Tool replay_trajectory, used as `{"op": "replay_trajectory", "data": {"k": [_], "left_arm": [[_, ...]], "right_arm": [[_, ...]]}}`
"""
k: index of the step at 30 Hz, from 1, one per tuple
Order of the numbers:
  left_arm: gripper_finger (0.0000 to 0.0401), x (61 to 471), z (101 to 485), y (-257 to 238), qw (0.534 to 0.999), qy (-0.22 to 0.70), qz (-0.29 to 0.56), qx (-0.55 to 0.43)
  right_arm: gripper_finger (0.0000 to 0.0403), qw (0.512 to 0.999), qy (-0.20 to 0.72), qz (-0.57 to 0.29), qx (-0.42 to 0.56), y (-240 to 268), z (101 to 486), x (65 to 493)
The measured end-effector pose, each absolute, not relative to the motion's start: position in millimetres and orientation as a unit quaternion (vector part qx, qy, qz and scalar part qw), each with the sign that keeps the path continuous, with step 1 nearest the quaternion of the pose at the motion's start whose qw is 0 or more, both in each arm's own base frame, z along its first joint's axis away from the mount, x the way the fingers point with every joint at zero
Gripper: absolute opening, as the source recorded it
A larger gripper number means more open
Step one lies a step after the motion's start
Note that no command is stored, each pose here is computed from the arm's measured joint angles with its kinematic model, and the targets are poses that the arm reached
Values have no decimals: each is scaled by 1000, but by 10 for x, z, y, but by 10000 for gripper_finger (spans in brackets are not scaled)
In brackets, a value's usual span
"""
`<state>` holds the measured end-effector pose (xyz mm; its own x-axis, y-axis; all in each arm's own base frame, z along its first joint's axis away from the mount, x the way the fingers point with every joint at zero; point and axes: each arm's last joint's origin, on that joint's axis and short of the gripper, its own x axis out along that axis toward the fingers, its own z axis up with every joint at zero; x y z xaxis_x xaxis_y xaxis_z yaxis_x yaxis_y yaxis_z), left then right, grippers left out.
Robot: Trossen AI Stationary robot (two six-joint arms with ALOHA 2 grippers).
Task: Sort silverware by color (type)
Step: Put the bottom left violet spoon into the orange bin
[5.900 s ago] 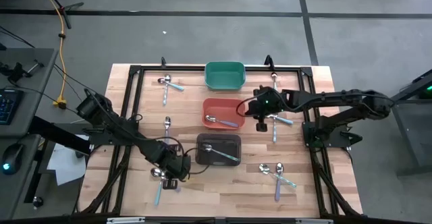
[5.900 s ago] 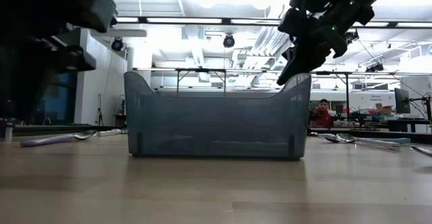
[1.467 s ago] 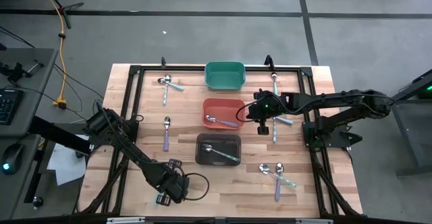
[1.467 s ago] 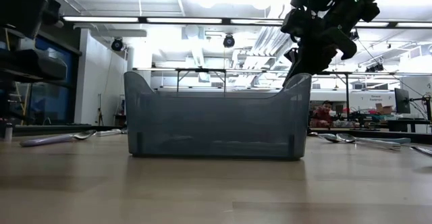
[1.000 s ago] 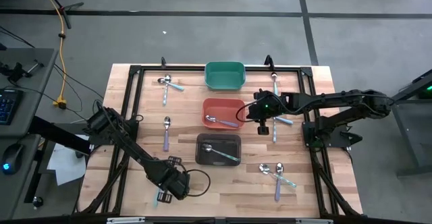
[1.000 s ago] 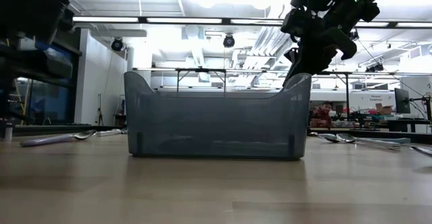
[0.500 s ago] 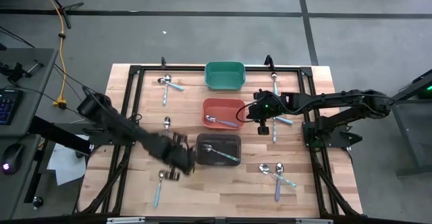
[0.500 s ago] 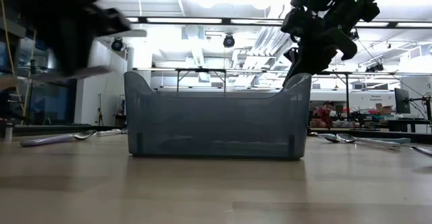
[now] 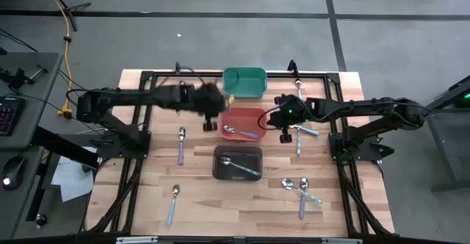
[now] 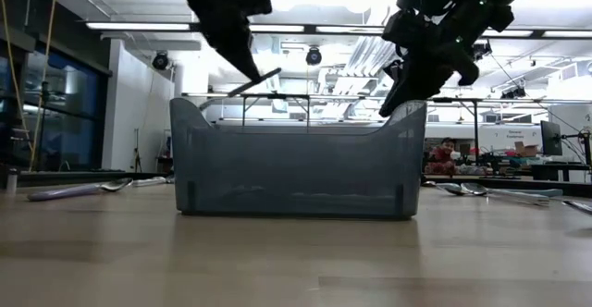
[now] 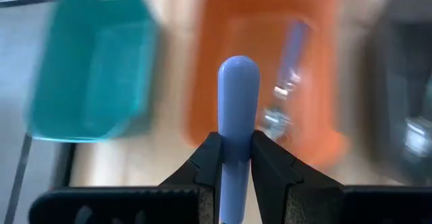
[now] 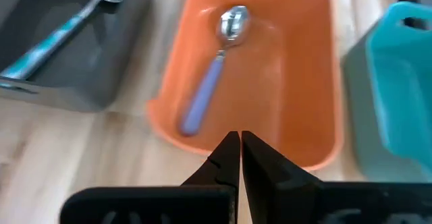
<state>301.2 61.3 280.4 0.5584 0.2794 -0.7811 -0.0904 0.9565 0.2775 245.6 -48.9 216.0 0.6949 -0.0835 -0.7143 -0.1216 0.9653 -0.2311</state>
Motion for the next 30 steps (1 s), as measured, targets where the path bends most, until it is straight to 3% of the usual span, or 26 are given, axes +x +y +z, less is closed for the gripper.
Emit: {"op": "replay_trajectory", "data": {"k": [11, 22, 30], "left_arm": [[43, 2925, 2993, 1493, 933, 323, 145, 66], [43, 2841, 3194, 1888, 972, 178, 120, 94], [43, 2821, 2828, 2097, 993, 76, 76, 54]], "right_arm": [[0, 933, 326, -64, -140, -1001, 2516, 2467], [0, 945, 276, -112, -133, -1232, 2609, 2428], [0, 951, 262, -129, -103, -1261, 2629, 2425]]}}
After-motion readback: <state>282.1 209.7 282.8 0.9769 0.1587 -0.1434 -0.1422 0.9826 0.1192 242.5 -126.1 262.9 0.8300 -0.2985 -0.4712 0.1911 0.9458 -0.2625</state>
